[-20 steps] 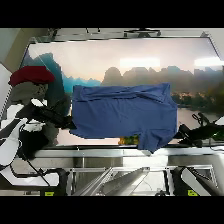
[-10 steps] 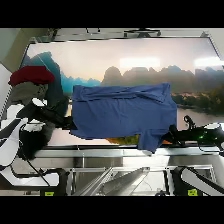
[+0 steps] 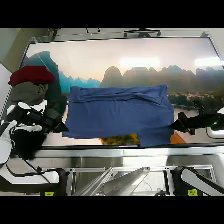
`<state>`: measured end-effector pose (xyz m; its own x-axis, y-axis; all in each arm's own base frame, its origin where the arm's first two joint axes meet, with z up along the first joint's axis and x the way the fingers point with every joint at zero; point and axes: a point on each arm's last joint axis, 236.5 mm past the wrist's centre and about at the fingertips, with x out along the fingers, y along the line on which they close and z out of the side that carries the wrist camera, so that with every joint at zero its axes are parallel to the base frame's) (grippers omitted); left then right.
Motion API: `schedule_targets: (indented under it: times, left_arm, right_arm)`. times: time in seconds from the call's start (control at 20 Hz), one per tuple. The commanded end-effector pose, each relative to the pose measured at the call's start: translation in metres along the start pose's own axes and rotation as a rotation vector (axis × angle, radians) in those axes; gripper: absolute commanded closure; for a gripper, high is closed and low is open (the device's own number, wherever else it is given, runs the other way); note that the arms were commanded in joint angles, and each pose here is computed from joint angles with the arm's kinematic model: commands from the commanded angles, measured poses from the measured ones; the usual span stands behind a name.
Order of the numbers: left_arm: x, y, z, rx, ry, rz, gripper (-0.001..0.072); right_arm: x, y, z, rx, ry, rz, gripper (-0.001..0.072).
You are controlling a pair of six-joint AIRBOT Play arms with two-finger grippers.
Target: Fold the shirts.
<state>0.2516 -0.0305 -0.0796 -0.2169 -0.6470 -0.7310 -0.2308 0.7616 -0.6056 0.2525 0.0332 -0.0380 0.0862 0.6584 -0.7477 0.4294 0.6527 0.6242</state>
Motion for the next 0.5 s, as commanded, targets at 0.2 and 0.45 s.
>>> schedule_targets:
  times: [0.2,0.45]
  left_arm:
    - [-0.037,-0.045,0.036,0.096,-0.089,0.0,0.0698]
    - [-0.08,-0.096,0.103,0.251,-0.248,0.084,0.0697]
  right_arm:
    - [-0.044,0.08,0.063,-0.081,-0.223,0.226,0.0688]
    - [-0.049,0.129,0.136,-0.183,-0.366,0.329,0.0688]
